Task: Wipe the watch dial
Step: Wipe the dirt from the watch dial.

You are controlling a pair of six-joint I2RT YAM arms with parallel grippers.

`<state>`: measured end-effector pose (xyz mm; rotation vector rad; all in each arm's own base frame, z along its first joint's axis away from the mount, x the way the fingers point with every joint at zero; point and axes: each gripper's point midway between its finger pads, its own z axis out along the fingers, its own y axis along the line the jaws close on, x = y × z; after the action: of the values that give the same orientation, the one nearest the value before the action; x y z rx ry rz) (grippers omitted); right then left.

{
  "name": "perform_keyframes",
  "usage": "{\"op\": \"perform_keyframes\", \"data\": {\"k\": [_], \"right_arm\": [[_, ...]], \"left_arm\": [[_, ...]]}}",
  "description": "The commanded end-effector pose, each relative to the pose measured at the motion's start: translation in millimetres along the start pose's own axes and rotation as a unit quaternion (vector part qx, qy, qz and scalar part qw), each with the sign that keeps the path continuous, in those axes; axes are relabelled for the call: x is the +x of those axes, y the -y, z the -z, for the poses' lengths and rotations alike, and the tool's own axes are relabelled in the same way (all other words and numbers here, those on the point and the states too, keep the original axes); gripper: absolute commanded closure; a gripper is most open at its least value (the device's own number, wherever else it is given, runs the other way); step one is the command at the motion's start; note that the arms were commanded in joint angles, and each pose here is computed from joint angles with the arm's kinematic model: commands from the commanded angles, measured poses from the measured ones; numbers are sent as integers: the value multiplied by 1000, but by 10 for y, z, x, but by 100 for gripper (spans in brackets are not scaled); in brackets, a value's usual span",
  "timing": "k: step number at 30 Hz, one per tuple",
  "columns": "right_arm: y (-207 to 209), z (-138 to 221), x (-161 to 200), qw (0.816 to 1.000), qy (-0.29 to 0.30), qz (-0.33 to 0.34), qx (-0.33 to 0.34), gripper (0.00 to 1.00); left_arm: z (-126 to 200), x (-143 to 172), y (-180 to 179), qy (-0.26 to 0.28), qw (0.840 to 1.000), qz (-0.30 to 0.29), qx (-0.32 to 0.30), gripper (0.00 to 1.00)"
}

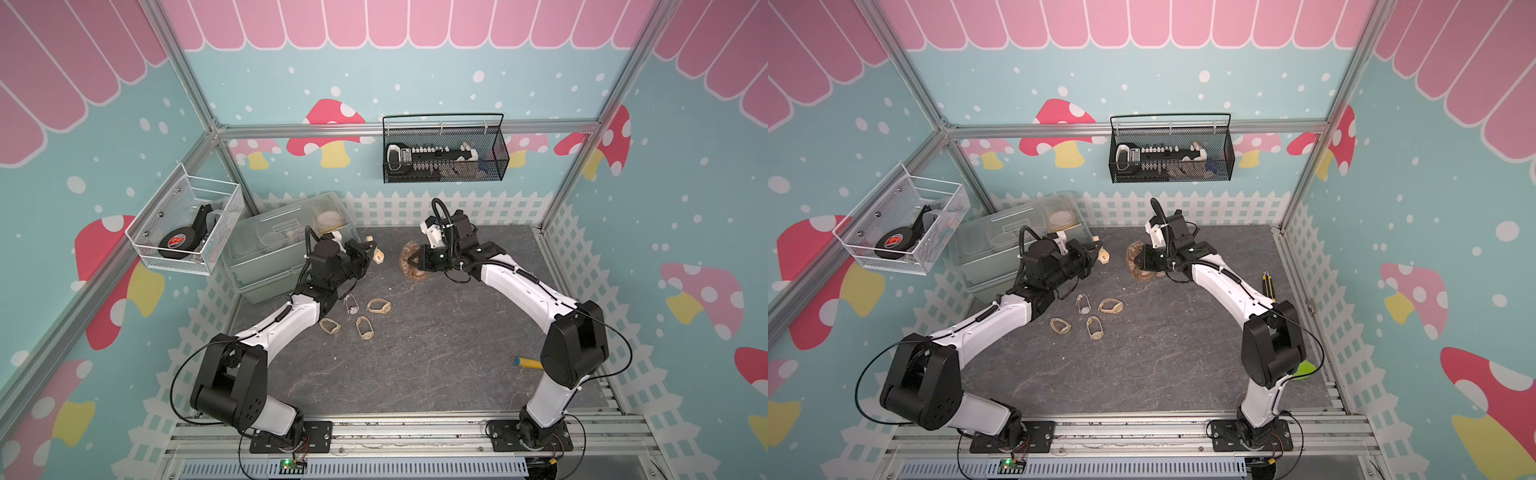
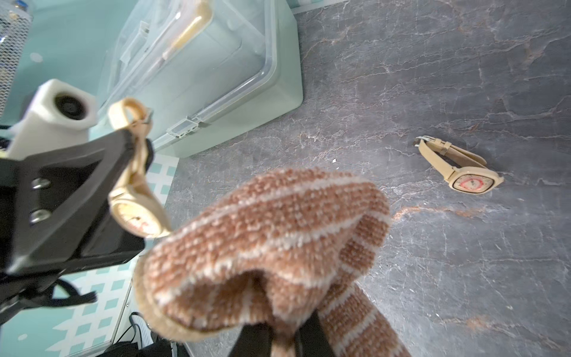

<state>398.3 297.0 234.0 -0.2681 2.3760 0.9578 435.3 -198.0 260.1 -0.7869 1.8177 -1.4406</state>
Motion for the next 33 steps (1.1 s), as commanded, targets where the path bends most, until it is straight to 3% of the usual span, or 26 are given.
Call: {"op": "perform_keyframes", "data": {"k": [1, 8, 22, 33], "right_arm": [[-221, 158, 23, 999, 15, 25, -20, 100], [-452, 245, 35, 998, 21, 38, -34, 100], [-864, -126, -179, 995, 5, 63, -71, 100], [-600, -595, -18, 997, -28, 60, -50, 100]], "left_arm": [[-45, -30, 53, 0, 999, 27, 34, 100], [-99, -21, 31, -4, 999, 27, 34, 100], [-204, 71, 115, -13, 999, 20, 34, 100], [-238, 91, 195, -16, 998, 29, 45, 100]]}}
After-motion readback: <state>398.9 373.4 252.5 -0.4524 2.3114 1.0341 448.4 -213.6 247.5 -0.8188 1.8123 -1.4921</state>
